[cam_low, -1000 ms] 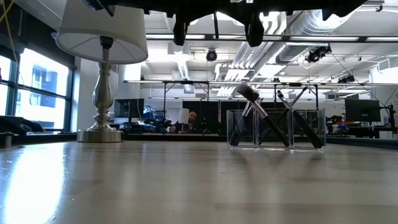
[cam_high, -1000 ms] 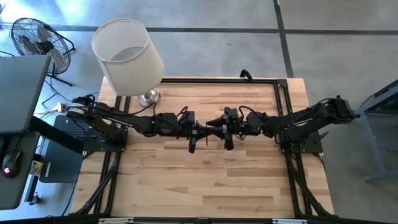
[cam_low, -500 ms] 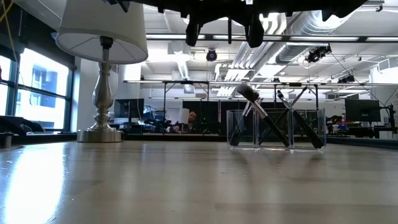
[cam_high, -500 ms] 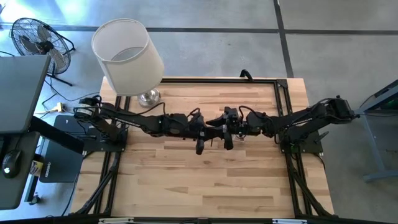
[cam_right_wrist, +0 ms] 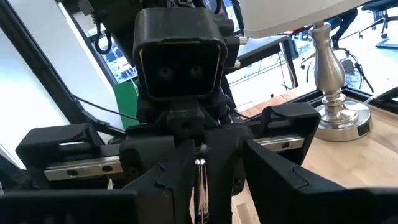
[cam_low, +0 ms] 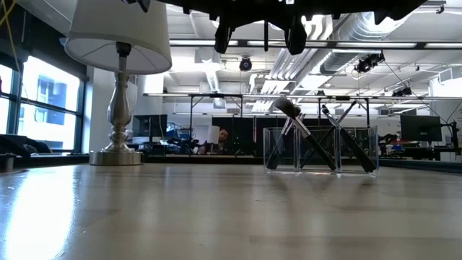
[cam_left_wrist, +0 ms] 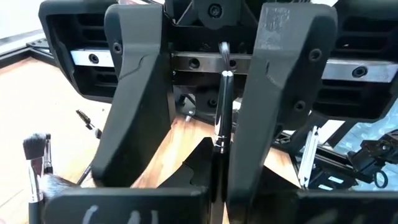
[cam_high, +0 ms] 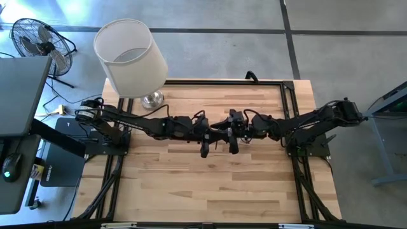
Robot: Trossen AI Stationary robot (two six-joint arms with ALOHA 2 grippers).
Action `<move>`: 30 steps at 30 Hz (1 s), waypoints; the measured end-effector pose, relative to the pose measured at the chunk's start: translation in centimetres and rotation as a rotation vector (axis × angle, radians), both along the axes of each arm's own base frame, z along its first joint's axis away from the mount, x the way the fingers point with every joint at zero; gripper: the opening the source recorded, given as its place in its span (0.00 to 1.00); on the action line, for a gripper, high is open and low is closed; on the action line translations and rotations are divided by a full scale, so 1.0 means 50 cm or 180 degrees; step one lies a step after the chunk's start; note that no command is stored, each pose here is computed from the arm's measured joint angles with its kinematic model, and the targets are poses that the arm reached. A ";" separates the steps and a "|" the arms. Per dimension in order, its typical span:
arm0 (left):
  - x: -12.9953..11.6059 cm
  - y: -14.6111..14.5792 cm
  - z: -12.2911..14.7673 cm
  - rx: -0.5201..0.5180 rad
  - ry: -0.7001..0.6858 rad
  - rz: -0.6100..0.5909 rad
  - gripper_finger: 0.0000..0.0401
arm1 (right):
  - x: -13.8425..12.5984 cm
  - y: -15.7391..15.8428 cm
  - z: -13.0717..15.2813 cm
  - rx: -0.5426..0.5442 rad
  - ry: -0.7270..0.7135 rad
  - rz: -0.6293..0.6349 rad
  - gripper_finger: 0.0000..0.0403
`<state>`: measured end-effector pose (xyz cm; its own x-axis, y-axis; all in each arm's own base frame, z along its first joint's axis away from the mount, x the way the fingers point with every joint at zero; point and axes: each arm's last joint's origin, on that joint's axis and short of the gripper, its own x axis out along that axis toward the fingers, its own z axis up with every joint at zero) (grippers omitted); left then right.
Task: Put items in baskets/containers
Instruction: Put the black liner brush into the transparent organizer
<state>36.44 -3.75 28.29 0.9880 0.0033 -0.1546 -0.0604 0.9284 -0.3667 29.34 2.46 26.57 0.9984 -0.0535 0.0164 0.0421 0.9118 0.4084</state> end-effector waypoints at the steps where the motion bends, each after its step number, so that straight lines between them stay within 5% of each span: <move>1: 0.000 0.000 0.000 -0.0001 0.0000 -0.0001 0.03 | 0.000 0.000 0.000 -0.0001 0.0005 -0.0004 0.32; 9: -0.001 0.002 -0.003 -0.0013 0.0029 0.0047 0.03 | -0.001 0.000 -0.002 -0.0172 0.0063 -0.0012 0.03; 18: -0.001 0.000 -0.002 -0.0008 0.0021 0.0002 0.13 | -0.001 0.001 -0.003 -0.0171 0.0071 0.0036 0.02; 30: -0.001 0.011 -0.010 0.0215 0.0165 0.0144 0.39 | 0.000 -0.002 -0.010 -0.0217 0.0173 -0.0096 0.01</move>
